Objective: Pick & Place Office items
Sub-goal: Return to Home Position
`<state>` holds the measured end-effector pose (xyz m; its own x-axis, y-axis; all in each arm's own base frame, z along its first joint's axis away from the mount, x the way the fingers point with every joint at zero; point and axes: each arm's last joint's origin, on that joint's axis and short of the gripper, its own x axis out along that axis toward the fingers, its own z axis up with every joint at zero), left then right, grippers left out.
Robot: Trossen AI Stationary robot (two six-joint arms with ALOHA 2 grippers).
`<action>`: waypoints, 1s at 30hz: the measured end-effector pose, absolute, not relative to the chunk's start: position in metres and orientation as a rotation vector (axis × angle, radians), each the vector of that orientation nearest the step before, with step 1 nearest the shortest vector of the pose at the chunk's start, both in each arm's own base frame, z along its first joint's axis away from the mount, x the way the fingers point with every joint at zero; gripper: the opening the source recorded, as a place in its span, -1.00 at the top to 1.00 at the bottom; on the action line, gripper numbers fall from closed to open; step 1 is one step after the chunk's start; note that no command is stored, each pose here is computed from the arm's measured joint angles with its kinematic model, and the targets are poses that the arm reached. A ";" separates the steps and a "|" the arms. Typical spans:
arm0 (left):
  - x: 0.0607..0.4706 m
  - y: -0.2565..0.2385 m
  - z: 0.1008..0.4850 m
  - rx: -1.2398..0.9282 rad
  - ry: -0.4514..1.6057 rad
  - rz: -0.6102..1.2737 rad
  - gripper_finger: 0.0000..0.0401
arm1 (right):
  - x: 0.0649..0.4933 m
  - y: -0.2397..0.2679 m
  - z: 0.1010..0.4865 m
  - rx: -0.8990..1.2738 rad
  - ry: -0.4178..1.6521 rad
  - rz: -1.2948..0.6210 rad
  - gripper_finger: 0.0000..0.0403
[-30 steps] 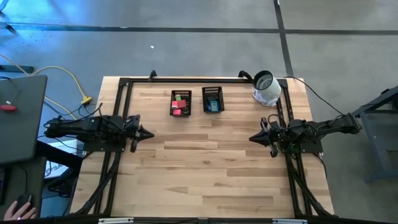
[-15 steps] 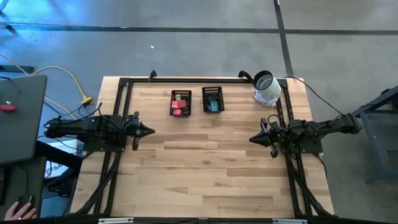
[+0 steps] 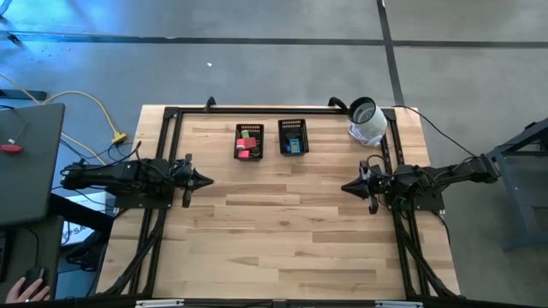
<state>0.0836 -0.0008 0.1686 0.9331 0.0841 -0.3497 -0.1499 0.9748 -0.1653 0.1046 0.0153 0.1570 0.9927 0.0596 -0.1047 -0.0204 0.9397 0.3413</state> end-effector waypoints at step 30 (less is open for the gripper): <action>0.085 -0.001 0.199 -0.171 0.019 0.081 1.00 | 0.105 0.016 0.174 0.222 -0.065 0.081 0.99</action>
<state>0.0853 -0.0009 0.1990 0.9965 0.0789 -0.0261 -0.0822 0.9822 -0.1690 0.1049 0.0157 0.1742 0.9947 0.0727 0.0731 -0.0870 0.9723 0.2170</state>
